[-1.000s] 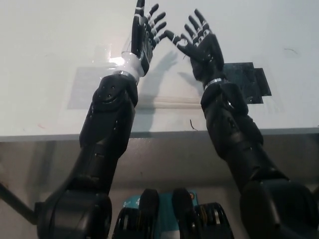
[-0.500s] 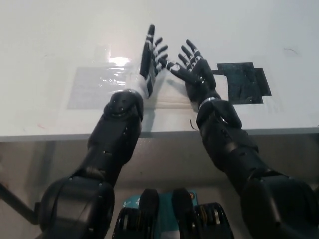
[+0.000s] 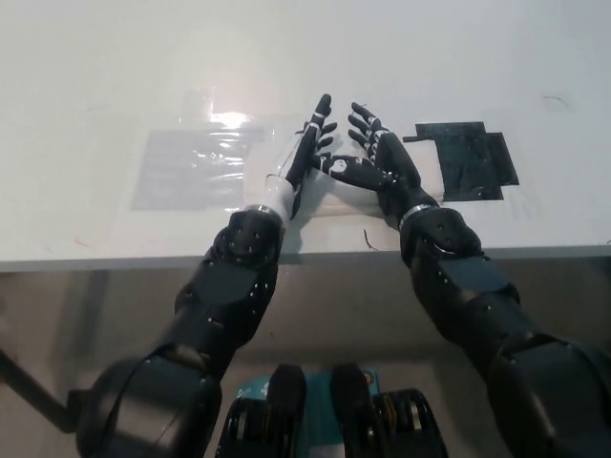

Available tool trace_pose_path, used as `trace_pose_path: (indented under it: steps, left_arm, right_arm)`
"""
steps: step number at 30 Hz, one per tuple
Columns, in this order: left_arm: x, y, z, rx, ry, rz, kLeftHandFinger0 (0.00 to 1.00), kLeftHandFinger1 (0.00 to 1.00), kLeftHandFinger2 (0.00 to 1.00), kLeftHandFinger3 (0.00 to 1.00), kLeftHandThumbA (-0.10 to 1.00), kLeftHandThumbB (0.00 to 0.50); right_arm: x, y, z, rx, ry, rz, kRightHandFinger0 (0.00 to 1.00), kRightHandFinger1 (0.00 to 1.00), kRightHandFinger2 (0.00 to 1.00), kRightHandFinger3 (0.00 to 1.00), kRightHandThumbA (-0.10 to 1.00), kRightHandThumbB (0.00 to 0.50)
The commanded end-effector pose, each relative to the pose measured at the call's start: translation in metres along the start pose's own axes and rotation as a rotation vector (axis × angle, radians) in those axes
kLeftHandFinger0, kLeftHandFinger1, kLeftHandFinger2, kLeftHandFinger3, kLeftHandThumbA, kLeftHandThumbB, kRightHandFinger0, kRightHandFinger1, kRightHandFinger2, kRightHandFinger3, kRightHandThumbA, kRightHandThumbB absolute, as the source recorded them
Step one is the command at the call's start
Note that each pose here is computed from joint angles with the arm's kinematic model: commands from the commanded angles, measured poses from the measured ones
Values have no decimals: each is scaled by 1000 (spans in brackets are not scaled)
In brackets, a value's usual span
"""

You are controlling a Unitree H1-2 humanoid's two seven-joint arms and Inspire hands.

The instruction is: A stack of napkins is kept in the middle of the table close to the robot and the robot places both its hands sideways on the stack. Then it moves its hands away from each other while pressing down on the napkins to make them smooth

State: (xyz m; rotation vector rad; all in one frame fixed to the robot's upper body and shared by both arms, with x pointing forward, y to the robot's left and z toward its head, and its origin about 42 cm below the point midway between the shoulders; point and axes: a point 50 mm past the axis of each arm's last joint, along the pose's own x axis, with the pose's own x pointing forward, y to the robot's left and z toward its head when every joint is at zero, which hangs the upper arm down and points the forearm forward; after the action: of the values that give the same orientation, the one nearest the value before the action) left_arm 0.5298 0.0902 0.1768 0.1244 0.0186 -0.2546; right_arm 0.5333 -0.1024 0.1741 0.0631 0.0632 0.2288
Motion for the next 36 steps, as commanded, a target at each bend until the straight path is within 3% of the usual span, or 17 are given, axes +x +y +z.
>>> trace_pose_path:
  steps: [1, 5, 12, 14, 26, 33, 36]
  left_arm:
    - [-8, -3, -19, 39, 44, -21, 1000, 1000, 1000, 1000, 1000, 324]
    - [-5, 6, -11, 75, 12, -25, 1000, 1000, 1000, 1000, 1000, 322]
    - [-2, 28, -2, 101, -5, -15, 1000, 1000, 1000, 1000, 1000, 339]
    - [-3, 33, -4, 89, 0, -8, 1000, 1000, 1000, 1000, 1000, 352]
    - [-12, 36, -22, 50, 13, 13, 1000, 1000, 1000, 1000, 1000, 337]
    - [-12, 58, -19, 60, 17, 47, 1000, 1000, 1000, 1000, 1000, 347]
    - [-13, 66, -19, 72, 21, 50, 1000, 1000, 1000, 1000, 1000, 338]
  right_arm:
    - [-5, -24, -10, -95, 60, -66, 1000, 1000, 1000, 1000, 1000, 381]
    - [-6, -37, -9, -93, 55, -80, 1000, 1000, 1000, 1000, 1000, 386]
    - [-11, -61, -8, -8, 11, -119, 1000, 1000, 1000, 1000, 1000, 302]
    - [-12, -64, -9, 14, 12, -117, 1000, 1000, 1000, 1000, 1000, 316]
    - [-22, -55, -34, 111, 41, -107, 1000, 1000, 1000, 1000, 1000, 286]
    - [-23, -68, -32, 113, 46, -121, 1000, 1000, 1000, 1000, 1000, 301]
    - [-25, -73, -33, 132, 33, -124, 1000, 1000, 1000, 1000, 1000, 285]
